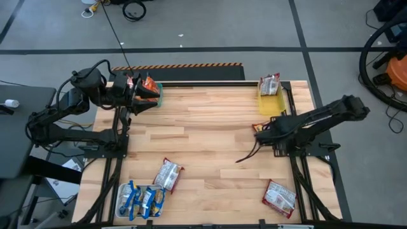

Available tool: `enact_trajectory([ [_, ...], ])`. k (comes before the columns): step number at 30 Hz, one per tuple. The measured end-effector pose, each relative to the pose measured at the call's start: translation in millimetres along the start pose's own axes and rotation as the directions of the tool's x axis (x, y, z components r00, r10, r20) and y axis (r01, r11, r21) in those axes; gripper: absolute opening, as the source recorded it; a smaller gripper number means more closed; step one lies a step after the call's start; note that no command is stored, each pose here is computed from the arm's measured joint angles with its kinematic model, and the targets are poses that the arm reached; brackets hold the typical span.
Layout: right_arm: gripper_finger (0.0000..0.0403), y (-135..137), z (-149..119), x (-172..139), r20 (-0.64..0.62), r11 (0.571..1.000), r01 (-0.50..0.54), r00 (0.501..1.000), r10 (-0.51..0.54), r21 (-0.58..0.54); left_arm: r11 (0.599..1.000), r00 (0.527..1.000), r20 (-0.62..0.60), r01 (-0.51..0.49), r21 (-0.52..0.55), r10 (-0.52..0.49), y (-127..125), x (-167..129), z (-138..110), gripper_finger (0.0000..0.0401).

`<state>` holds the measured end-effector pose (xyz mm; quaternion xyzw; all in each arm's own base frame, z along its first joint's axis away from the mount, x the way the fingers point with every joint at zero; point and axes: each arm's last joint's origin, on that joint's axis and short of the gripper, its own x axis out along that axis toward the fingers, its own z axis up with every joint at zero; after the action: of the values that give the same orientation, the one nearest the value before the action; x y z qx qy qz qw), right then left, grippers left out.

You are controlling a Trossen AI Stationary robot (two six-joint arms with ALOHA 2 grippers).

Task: Sort Maruchan noodles
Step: Put the red noodle pack into the yellow bin

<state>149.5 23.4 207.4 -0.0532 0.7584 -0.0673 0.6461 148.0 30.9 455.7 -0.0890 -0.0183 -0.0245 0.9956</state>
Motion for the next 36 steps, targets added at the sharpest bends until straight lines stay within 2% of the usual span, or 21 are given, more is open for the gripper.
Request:
enact_trajectory([
  [5,0.0225,7,23,17,-0.033,1.0,0.012,0.999,-0.012,0.011,0.999,0.999,0.015,-0.039,0.004,0.039,2,3,1,0.0155],
  [11,0.0224,14,36,46,-0.207,0.988,0.085,0.977,-0.058,0.127,0.997,0.998,0.024,-0.062,0.048,0.061,5,10,0,0.0155],
  [16,0.0208,19,48,57,-0.189,0.986,0.097,0.98,-0.07,0.138,0.997,0.998,0.004,-0.064,0.036,0.063,9,20,-3,0.0155],
  [21,0.0147,20,55,59,-0.125,0.972,0.107,0.989,-0.082,0.21,0.998,0.999,-0.012,-0.053,-0.033,0.053,11,25,-5,0.0155],
  [24,0.0089,17,60,53,-0.072,0.954,0.09,0.995,-0.072,0.285,0.997,1.0,0.002,-0.014,-0.077,0.014,9,26,-4,0.0155],
  [27,0.0023,11,65,39,-0.011,0.932,0.075,0.997,-0.076,0.355,0.996,0.998,0.035,0.045,-0.073,-0.042,6,24,1,0.0155],
  [28,0.0013,8,67,31,0.019,0.925,0.056,0.997,-0.068,0.377,0.996,0.998,0.045,0.056,-0.068,-0.053,5,24,2,0.0155],
  [30,0.0013,0,72,13,0.098,0.893,0.003,0.994,-0.053,0.451,0.996,0.995,0.071,0.07,-0.057,-0.066,2,22,5,0.0155],
  [33,0.0012,-18,77,-20,0.236,0.81,-0.109,0.971,-0.038,0.577,0.996,0.993,0.091,0.077,-0.049,-0.072,1,20,7,0.0155],
  [35,0.0007,-33,77,-43,0.349,0.721,-0.205,0.935,-0.054,0.662,0.996,0.993,0.089,0.076,-0.05,-0.071,1,20,7,0.0155],
  [36,0.0006,-42,74,-52,0.39,0.659,-0.244,0.917,-0.081,0.712,0.996,0.994,0.088,0.075,-0.051,-0.071,1,20,7,0.0155],
])
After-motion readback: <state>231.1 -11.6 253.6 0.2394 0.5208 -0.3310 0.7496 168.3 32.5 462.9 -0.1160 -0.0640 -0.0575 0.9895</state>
